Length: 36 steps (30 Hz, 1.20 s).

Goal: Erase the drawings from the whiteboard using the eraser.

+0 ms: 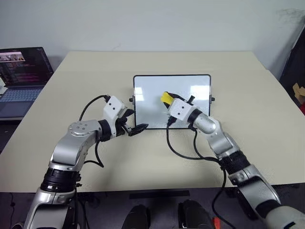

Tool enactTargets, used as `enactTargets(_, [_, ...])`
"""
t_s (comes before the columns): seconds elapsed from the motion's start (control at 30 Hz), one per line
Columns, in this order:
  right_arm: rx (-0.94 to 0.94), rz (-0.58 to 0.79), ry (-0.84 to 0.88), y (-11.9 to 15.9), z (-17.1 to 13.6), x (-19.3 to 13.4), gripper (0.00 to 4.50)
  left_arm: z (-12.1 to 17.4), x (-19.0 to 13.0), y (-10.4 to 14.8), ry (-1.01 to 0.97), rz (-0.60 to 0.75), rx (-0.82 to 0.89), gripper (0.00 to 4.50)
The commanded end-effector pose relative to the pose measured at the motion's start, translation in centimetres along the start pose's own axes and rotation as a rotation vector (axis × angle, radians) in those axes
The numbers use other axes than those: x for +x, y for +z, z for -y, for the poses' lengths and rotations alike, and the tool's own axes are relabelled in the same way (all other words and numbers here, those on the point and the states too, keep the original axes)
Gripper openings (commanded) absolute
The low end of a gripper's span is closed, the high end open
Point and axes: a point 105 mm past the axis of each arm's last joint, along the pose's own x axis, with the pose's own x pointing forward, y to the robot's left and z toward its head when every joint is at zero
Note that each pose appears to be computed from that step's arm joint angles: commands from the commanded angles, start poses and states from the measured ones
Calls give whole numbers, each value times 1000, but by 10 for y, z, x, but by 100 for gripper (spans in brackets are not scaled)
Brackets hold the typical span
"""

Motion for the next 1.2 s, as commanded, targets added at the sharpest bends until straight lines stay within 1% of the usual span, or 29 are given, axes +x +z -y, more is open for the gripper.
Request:
enactTargets(0.03, [-17, -7, 63, -11, -18, 2, 117, -2, -3, 11, 3, 29, 40, 450])
enactTargets(0.17, [-24, -31, 207, -28, -56, -9, 117, -6, -8, 6, 16, 20, 32, 450])
enactTargets(0.27, [-26, -57, 295, -39, -78, -20, 117, -5, -9, 4, 6, 19, 23, 450])
enactTargets(0.33, [-33, -67, 350, -43, -90, -26, 117, -4, -9, 3, -3, 19, 22, 450])
enactTargets(0.4, [-39, -54, 353, -41, -93, -27, 117, -4, -9, 3, -1, 19, 21, 450])
enactTargets(0.47, [-54, -3, 294, -29, -80, -22, 117, -5, -10, 2, 2, 17, 21, 450])
enactTargets(0.53, [-64, 134, 173, 2, -53, -13, 117, -7, -11, 0, 9, 14, 15, 450])
enactTargets(0.63, [-97, 316, -5, 43, -12, -11, 117, -12, -13, -2, 25, 8, 3, 450])
enactTargets(0.7, [-129, 332, -85, 50, 7, -9, 117, -16, -16, -5, 37, 3, -7, 450])
enactTargets(0.77, [-147, 275, -114, 39, 16, -4, 117, -18, -19, -9, 41, 2, -25, 450])
enactTargets(0.83, [-149, 166, -115, 16, 20, 2, 117, -23, -26, -21, 51, -33, -32, 450])
enactTargets(0.9, [-138, 55, -81, -8, 15, 5, 117, -22, -32, -28, 35, -48, -33, 450])
enactTargets(0.93, [-129, 25, -64, -16, 11, 6, 117, -20, -33, -27, 22, -44, -32, 450])
enactTargets(1.0, [-110, -31, -4, -30, -1, 5, 117, -15, -33, -23, -6, -33, -25, 450])
enactTargets(1.07, [-101, -67, 79, -43, -22, 1, 117, -10, -31, -18, -28, -15, -14, 450])
enactTargets(1.2, [-71, -88, 230, -57, -63, -15, 117, -1, -28, -5, -61, 23, -6, 450])
